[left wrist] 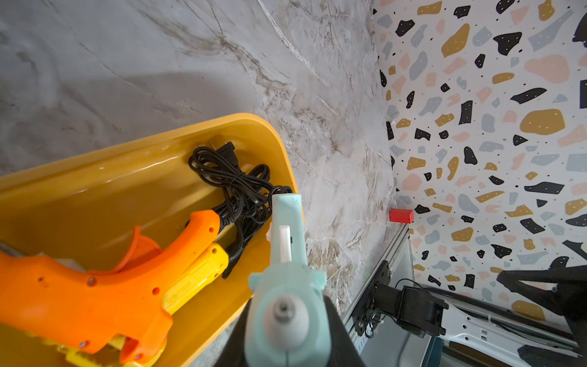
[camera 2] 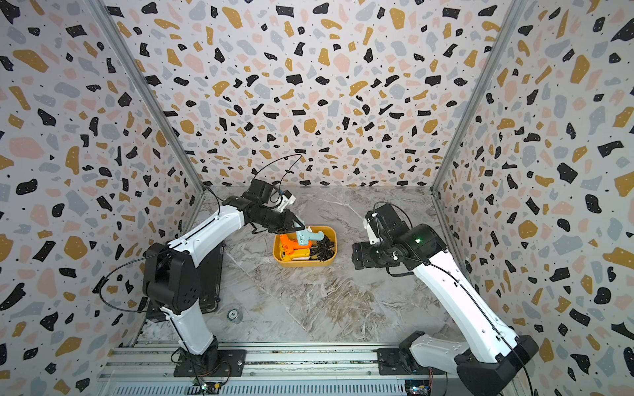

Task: Put the hot melt glue gun into the storage box
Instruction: Place the hot melt adhesive gun in the storage box.

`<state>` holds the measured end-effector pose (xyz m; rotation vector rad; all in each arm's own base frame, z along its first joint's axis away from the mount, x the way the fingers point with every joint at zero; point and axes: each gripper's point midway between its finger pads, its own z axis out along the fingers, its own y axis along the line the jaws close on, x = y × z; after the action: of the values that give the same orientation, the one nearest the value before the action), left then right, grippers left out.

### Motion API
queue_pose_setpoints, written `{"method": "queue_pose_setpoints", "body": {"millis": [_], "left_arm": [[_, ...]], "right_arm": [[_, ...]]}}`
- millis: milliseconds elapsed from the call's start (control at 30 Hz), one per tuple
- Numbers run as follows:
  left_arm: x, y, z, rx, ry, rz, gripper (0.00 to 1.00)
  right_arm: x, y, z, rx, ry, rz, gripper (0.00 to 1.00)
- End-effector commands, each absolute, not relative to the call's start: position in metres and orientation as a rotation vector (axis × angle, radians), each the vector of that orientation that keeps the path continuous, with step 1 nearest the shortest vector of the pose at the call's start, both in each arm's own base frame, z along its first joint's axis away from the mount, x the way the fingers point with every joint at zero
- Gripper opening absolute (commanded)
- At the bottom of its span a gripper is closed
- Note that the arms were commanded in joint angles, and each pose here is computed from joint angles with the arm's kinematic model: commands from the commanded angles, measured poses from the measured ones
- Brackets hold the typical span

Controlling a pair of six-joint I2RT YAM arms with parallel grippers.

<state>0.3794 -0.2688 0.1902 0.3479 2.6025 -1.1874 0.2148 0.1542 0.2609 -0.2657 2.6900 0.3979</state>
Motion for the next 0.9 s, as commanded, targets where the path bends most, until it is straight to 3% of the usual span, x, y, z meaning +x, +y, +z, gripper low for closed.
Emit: {"method": "queue_pose_setpoints", "body": {"millis": [0,400,867], "left_arm": [[0.393,-0.278,0.210,0.395,2.518,-1.230,0.00],[0.396,-0.253,0.141,0.353,2.680,-1.149,0.00],[0.414,-0.244,0.106,0.270,2.733,-1.041,0.00]], "right_arm": [[0.213,0.149,0.259,-0.295,2.706,0.380,0.81],[0.222,0.141,0.257,-0.260,2.723,0.368,0.81],[0.225,0.139,0.252,-0.225,2.748,0.372,0.81]]}}
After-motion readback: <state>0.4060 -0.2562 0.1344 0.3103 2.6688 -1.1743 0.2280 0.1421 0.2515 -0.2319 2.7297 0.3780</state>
